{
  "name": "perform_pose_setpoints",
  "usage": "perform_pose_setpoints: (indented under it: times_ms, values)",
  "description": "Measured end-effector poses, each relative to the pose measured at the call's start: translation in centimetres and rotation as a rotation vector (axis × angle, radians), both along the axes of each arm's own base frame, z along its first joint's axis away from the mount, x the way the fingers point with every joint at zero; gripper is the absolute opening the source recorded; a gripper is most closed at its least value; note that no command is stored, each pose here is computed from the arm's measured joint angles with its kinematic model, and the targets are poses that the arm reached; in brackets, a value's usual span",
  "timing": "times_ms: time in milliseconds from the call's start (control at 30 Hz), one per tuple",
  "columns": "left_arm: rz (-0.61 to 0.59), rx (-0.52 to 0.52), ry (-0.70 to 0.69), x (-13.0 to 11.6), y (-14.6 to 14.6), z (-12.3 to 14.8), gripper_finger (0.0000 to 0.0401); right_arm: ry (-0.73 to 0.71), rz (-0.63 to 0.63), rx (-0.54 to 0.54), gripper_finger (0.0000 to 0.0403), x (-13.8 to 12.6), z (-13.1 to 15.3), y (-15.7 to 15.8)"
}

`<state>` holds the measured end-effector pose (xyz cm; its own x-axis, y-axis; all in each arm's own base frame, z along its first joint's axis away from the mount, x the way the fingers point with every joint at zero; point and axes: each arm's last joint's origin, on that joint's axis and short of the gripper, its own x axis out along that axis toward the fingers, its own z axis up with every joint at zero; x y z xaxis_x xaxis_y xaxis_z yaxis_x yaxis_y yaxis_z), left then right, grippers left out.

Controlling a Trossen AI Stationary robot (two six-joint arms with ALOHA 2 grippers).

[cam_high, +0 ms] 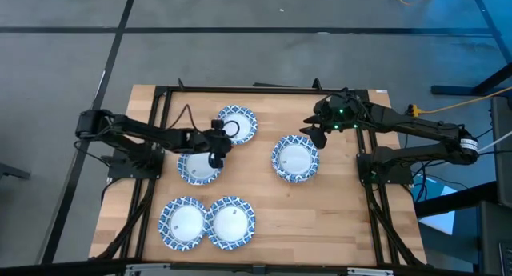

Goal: Nest bowls inside each other
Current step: Stack the white bowl on top of the white bowl

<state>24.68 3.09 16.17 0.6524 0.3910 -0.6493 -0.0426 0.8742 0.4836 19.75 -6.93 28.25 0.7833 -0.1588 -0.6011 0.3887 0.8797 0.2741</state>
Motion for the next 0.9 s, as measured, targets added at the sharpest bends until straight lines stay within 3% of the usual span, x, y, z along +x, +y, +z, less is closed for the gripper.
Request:
perform_pose_setpoints:
  times_ms: [267, 567, 900]
  values:
    - [0.041, 0.061, 0.131, 0.3, 0.2, -2.3, 0.0164, 0.002, 0.001, 0.002, 0.0228, 0.0, 0.0, 0.0]
    - [0.105, 0.103, 0.167, 0.3, 0.8, -3.0, 0.0160, 0.002, 0.001, 0.001, 0.0228, 0.0, 0.0, 0.0]
    - [0.086, 0.068, 0.162, 0.3, 0.9, -3.0, 0.0063, 0.002, 0.001, 0.001, 0.0228, 0.0, 0.0, 0.0]
